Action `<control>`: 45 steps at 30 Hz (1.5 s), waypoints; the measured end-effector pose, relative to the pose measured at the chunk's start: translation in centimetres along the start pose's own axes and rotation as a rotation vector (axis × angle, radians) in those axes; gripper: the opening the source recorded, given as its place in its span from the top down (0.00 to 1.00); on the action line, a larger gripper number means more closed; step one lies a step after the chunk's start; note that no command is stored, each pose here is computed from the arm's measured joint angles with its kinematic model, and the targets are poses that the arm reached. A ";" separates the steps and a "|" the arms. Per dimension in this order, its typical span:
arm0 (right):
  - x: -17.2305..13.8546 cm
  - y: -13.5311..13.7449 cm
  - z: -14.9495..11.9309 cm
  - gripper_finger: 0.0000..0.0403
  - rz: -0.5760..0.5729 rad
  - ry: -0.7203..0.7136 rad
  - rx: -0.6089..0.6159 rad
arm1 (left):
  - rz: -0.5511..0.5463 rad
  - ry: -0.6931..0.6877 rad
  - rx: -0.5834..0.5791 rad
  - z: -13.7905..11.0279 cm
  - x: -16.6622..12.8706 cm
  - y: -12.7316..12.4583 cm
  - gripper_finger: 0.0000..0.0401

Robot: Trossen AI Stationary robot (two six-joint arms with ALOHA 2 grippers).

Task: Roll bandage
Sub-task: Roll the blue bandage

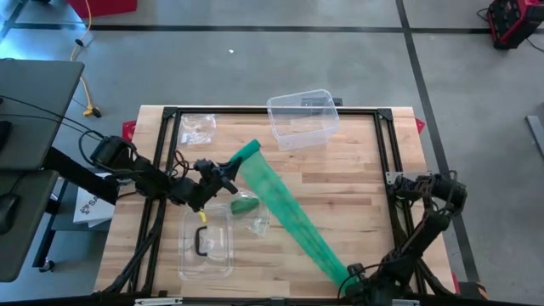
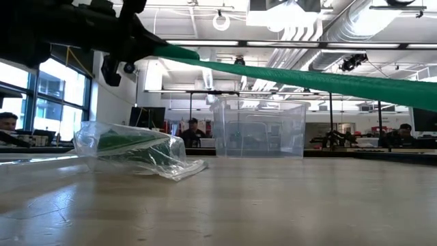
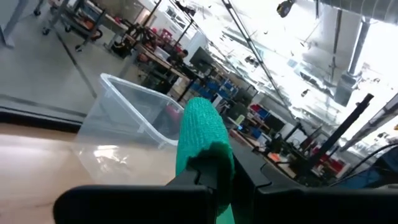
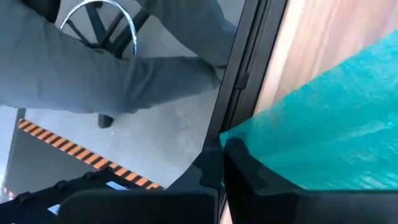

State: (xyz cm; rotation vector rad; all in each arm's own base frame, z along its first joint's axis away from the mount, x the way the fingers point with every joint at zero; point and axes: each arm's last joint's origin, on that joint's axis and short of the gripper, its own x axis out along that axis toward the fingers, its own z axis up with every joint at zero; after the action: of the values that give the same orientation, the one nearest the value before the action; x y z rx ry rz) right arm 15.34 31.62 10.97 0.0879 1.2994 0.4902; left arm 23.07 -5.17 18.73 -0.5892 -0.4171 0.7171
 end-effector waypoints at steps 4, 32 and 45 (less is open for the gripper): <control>0.1 0.9 -0.8 1.00 0.008 -0.012 -0.011 | 0.000 -0.020 0.046 0.9 0.0 -0.2 0.98; -2.3 -1.3 2.4 1.00 0.193 0.159 -0.120 | -0.091 0.247 0.424 -8.6 0.7 -4.2 0.99; -16.4 -6.4 2.1 1.00 -0.259 -0.058 0.031 | -0.143 0.583 0.438 -16.2 3.4 -2.9 0.99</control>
State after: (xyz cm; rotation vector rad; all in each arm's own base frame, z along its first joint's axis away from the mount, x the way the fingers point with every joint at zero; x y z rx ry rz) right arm 16.23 19.89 24.18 -0.0404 1.2405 0.2444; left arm 35.57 -10.31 8.79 -0.3242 0.2363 0.4491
